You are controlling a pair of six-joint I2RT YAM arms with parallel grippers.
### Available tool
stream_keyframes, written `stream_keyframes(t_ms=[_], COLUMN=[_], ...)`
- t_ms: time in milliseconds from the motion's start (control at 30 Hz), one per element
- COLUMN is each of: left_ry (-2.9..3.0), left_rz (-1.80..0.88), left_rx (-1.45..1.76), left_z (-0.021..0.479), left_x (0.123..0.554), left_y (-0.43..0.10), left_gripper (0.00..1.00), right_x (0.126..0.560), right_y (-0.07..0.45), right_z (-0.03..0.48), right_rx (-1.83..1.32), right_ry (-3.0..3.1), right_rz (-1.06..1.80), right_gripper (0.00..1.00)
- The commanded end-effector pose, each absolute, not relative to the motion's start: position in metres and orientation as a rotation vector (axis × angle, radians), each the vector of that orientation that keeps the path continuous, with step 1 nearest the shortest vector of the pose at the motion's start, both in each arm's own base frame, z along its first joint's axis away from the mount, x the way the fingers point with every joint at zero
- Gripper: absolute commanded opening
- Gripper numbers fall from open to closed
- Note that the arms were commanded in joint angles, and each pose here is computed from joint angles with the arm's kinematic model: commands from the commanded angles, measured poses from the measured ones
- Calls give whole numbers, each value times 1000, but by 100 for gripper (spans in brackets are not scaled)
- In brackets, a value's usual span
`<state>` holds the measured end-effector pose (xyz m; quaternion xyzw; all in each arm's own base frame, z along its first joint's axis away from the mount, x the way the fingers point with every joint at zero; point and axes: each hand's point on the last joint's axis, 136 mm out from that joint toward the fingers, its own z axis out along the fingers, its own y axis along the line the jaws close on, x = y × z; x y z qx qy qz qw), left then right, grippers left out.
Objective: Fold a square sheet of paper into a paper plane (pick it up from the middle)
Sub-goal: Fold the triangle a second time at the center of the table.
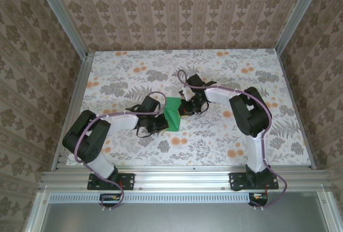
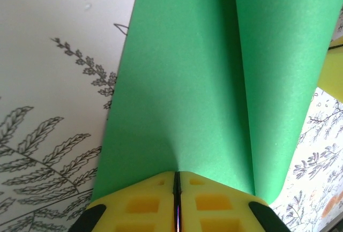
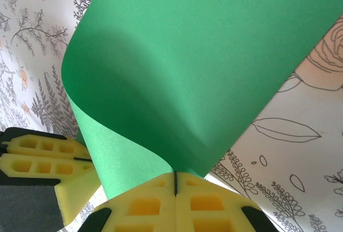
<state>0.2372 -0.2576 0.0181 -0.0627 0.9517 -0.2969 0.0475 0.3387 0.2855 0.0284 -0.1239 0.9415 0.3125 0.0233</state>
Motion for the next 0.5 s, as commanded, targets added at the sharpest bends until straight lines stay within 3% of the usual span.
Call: stream_keyframes(t_ms=[0,467], left_ry=[2963,2990], left_rz=[-811,-784], left_rx=[-149,-89], left_z=[9,9], left_x=[230,228], left_y=[-251,-254], left_gripper=[10,8], right_x=[339,343], right_y=[284,286], right_z=[21,19], right_rx=[-401,-410], right_ry=[2947,2944], right_rz=[919,912], right_gripper=[5,7])
